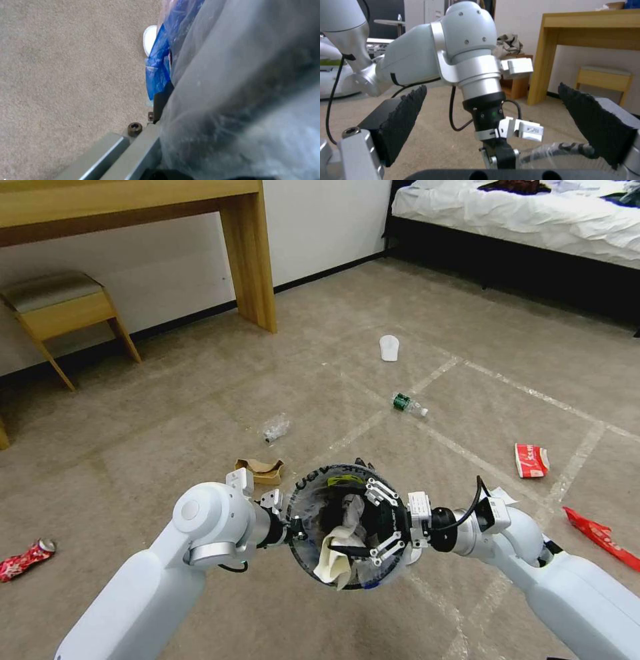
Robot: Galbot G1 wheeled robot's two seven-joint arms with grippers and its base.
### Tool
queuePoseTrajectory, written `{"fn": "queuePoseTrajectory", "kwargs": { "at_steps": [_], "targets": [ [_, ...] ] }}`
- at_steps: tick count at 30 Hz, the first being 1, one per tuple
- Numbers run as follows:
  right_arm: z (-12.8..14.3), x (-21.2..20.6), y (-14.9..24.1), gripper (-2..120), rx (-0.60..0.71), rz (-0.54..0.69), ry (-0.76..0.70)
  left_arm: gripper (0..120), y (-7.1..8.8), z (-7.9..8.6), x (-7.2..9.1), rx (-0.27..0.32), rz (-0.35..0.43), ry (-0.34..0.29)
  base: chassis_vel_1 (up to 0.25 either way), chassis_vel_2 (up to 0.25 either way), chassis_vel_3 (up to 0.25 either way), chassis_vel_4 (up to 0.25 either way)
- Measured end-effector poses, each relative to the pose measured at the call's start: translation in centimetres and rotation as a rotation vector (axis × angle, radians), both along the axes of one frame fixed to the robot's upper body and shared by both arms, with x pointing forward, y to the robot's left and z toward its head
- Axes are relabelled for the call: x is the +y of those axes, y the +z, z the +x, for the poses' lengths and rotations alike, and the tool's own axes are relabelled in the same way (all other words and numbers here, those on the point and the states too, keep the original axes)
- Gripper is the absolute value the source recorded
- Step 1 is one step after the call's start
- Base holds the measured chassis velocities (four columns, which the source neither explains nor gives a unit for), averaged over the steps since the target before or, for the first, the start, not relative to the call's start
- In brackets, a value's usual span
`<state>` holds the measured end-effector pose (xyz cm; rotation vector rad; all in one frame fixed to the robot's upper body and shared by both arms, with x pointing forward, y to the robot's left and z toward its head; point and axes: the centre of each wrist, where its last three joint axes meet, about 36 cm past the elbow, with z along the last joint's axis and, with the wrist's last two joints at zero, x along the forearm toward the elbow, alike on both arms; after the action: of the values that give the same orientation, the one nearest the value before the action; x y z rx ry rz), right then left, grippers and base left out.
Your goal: Pick up the trash bin and place the garbage on the floor into it.
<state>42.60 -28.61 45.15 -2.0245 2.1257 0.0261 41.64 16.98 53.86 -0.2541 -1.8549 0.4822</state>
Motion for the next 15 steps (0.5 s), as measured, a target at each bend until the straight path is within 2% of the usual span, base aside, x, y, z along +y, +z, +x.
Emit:
{"fn": "queuePoseTrajectory", "kwargs": {
  "at_steps": [15],
  "targets": [
    [-0.8,-0.4,1.9,100,-0.019,0.012,0.006,0,-1.0,0.0,0.0,0.011,0.003,0.015,0.000,0.000,0.000,0.000]
  ]
}}
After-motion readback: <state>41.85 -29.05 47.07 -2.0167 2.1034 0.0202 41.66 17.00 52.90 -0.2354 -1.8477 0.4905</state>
